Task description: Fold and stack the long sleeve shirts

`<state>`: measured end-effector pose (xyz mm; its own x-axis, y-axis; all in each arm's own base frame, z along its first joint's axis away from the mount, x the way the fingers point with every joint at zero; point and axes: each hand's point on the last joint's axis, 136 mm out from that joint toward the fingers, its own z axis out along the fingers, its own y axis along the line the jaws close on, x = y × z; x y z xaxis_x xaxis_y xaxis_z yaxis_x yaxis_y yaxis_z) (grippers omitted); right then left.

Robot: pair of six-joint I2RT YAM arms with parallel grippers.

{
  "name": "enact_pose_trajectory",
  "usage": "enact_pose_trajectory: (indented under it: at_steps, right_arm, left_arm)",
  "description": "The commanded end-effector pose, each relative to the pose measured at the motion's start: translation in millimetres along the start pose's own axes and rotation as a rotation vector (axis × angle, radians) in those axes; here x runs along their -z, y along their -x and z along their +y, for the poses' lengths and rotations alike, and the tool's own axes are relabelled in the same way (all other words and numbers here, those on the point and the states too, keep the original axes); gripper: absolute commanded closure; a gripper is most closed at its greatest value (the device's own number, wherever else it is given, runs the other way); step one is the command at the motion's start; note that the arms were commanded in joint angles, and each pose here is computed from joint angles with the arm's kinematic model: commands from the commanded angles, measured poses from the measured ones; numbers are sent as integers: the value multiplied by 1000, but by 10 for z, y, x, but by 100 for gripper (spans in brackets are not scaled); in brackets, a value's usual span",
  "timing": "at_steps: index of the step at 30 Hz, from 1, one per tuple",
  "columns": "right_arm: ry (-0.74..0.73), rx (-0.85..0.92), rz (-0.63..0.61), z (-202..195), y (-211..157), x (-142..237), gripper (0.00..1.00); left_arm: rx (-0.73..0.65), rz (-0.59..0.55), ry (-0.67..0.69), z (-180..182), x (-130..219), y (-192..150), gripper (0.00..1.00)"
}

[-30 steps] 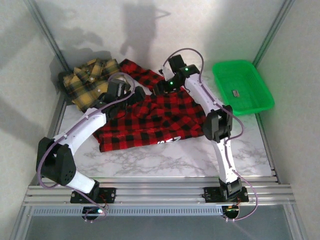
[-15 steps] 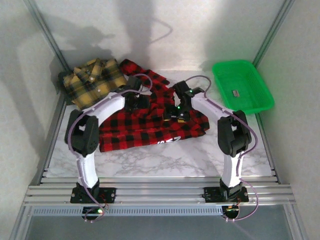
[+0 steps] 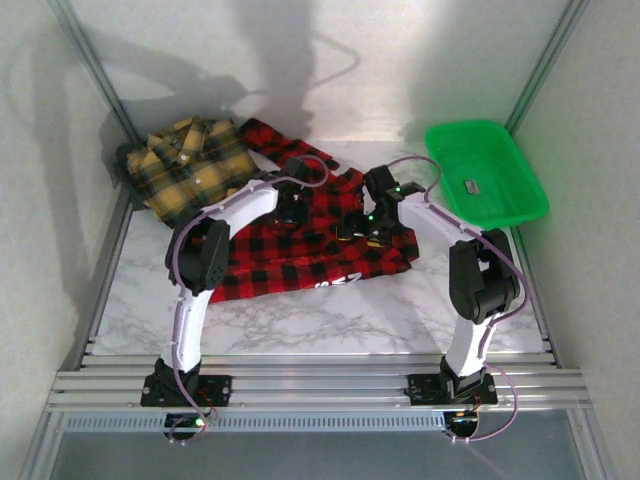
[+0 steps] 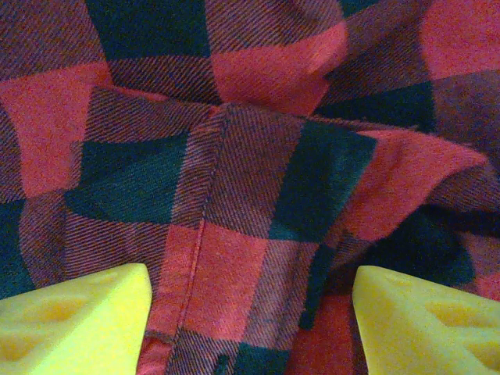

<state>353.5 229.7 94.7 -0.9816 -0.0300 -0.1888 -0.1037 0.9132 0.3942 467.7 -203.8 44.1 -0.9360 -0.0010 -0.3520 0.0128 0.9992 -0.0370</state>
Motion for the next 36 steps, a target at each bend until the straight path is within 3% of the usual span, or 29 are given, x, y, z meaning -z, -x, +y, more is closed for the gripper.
enact_pose_trajectory:
  at_steps: [1, 4, 9, 13, 19, 28, 36]
  right_arm:
    - [20, -16, 11, 5, -16, -33, 19]
    - [18, -25, 18, -39, -19, -74, 19]
    - [20, -34, 26, -79, -26, -99, 20]
    - [20, -39, 40, -114, -36, -134, 21]
    - [23, -46, 57, -144, -51, -203, 22]
    - [-6, -55, 61, -240, -49, -289, 22]
    - [-104, -67, 43, -457, -7, -406, 23]
  left_arm:
    - [0, 31, 85, 138, -103, -55, 36]
    - [-9, 36, 46, 39, -192, -56, 43]
    - [11, 8, 60, 68, -120, 69, 67]
    - [62, -38, -3, 6, 133, 250, 70]
    - [126, -31, -87, -40, 198, 329, 100]
    - [312, -135, -317, -134, 738, 868, 100]
    - [562, -247, -651, -251, 1263, 1558, 100]
